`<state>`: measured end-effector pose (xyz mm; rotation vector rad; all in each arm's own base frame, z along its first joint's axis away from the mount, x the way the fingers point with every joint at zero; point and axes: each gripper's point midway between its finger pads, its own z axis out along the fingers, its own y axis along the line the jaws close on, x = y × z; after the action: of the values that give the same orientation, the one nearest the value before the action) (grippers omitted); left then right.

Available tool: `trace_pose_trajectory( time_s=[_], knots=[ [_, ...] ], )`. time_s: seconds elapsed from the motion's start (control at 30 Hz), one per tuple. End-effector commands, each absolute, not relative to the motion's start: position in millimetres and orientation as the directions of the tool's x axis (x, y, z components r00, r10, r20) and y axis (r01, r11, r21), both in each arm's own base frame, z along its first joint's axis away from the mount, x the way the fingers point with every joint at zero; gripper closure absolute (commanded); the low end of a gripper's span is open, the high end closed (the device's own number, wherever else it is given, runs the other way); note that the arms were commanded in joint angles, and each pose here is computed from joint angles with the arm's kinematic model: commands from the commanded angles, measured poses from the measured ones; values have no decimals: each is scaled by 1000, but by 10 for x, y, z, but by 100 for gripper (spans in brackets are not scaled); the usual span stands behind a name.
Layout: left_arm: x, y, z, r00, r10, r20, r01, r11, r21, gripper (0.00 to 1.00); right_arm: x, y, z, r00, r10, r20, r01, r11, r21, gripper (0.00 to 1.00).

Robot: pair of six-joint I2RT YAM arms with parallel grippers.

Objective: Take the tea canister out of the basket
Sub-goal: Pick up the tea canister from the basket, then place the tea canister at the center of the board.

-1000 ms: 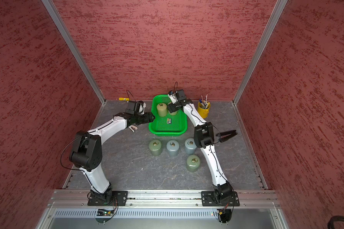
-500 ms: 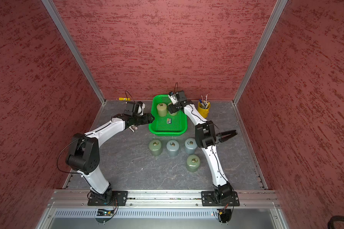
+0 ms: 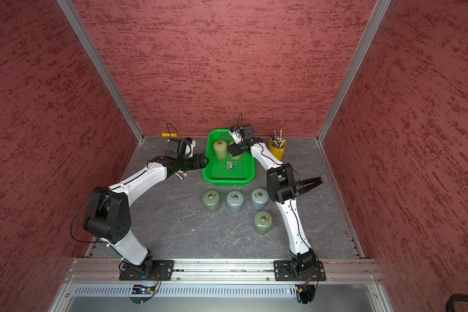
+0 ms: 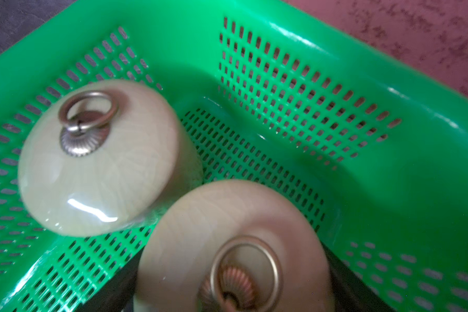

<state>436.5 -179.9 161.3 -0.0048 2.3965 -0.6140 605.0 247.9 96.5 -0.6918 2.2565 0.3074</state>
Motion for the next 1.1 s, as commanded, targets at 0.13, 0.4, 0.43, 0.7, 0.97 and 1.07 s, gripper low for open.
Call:
trace_pose_trajectory(
  time_s=[0.13, 0.4, 0.43, 0.7, 0.97, 1.07],
  knots=[
    [4231, -1768, 1758, -765, -151, -626, 174, 888, -426, 18, 5897, 2350, 1778, -498, -307, -811, -527, 850, 2, 100],
    [4083, -1715, 1885, -753, -153, -640, 181, 887, -424, 18, 5555, 2363, 2275, -425, -291, -857, -533, 846, -23, 100],
    [4062, -1708, 1908, -749, -152, -645, 184, 887, -424, 18, 5504, 2375, 2357, -413, -292, -863, -535, 844, -29, 100],
    [3910, -1653, 2019, -736, -160, -657, 192, 882, -430, 18, 4828, 2514, 3106, -304, -283, -910, -577, 814, -60, 100],
    [3859, -1612, 2029, -745, -163, -646, 200, 870, -451, 17, 3802, 2698, 3154, -281, -350, -894, -637, 764, -99, 100],
    [3834, -1593, 2024, -745, -166, -647, 202, 867, -455, 17, 3373, 2706, 3110, -292, -348, -891, -667, 741, -70, 100]
  ],
)
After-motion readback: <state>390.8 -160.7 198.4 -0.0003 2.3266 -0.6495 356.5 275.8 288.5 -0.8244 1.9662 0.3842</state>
